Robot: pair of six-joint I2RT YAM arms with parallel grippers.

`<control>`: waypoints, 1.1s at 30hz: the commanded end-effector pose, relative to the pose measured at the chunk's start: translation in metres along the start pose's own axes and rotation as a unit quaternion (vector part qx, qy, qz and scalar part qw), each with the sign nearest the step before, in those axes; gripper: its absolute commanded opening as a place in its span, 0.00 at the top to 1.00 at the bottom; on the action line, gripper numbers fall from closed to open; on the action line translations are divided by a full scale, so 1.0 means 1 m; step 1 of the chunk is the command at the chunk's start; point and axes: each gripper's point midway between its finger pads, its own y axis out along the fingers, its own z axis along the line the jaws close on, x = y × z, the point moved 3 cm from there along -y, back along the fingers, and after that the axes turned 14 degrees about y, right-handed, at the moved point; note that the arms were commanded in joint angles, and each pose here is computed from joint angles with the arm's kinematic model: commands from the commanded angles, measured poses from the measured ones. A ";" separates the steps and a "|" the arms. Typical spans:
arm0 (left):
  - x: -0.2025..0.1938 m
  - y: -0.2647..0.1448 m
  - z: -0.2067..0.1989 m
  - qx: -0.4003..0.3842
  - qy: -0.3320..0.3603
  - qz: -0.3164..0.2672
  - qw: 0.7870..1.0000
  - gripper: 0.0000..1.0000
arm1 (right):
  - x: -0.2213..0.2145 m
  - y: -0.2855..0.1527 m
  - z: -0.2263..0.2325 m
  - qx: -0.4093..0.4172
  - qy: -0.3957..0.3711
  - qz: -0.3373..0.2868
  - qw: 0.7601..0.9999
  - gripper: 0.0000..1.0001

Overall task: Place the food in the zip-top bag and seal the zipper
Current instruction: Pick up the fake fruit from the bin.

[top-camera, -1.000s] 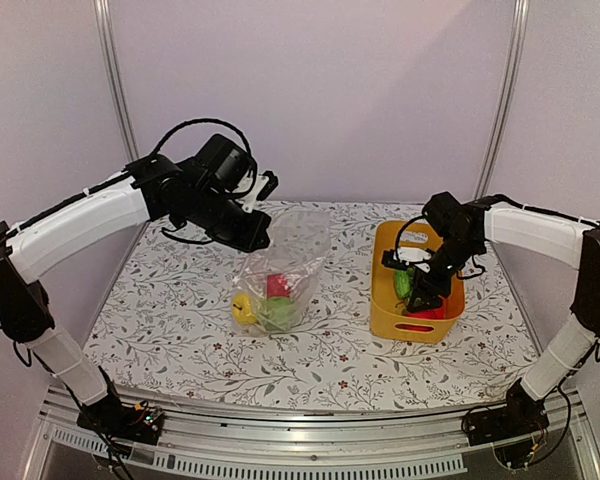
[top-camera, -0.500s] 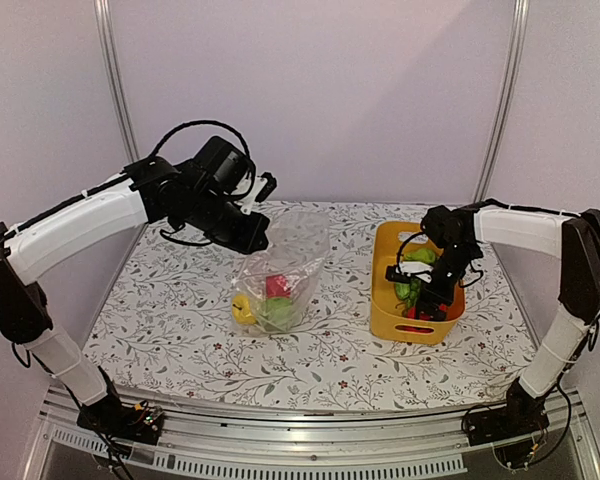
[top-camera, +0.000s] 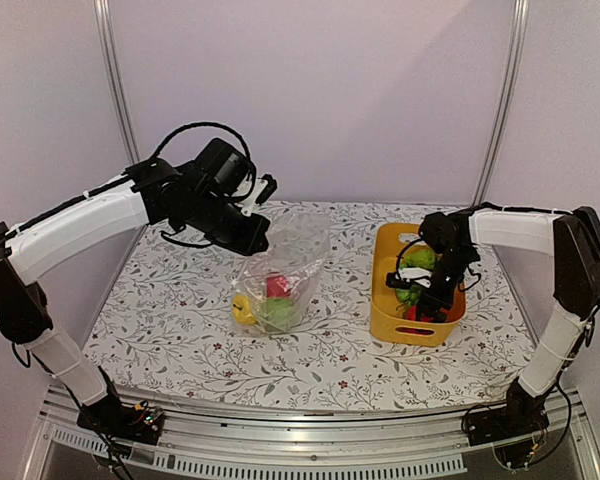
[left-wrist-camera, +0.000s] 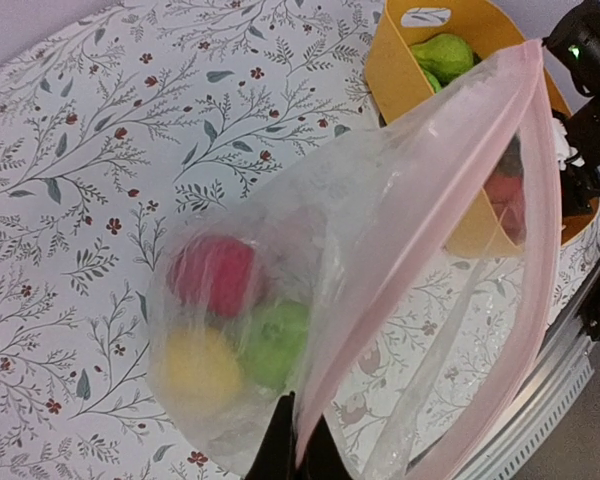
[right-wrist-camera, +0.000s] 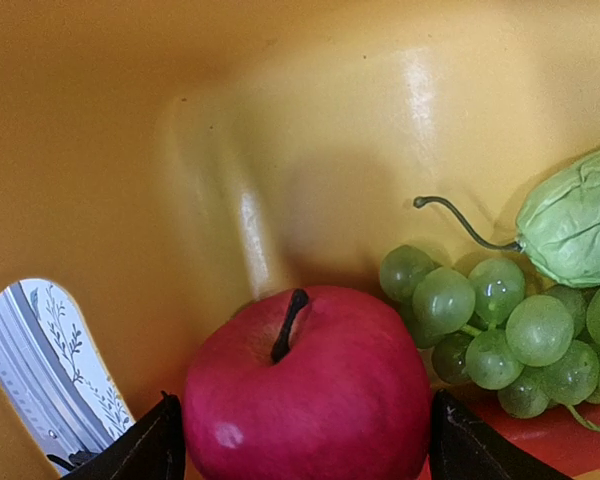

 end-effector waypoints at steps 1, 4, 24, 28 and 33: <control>0.001 -0.006 0.004 0.002 -0.006 -0.011 1.000 1.00 | 0.017 -0.020 -0.001 -0.003 0.000 -0.033 0.999 0.24; 0.001 -0.005 0.005 0.003 -0.006 -0.010 1.000 1.00 | 0.028 -0.043 0.004 -0.003 -0.008 -0.064 0.998 0.27; 0.008 -0.001 0.004 0.002 -0.007 -0.016 1.000 1.00 | 0.104 -0.215 0.074 0.028 -0.116 -0.334 0.935 0.31; 0.009 0.000 0.004 0.002 -0.008 -0.016 1.000 1.00 | 0.122 -0.238 0.104 0.041 -0.155 -0.380 0.911 0.32; 0.009 0.002 0.002 -0.005 -0.010 -0.014 1.000 1.00 | 0.141 -0.270 0.135 0.110 -0.180 -0.453 0.866 0.31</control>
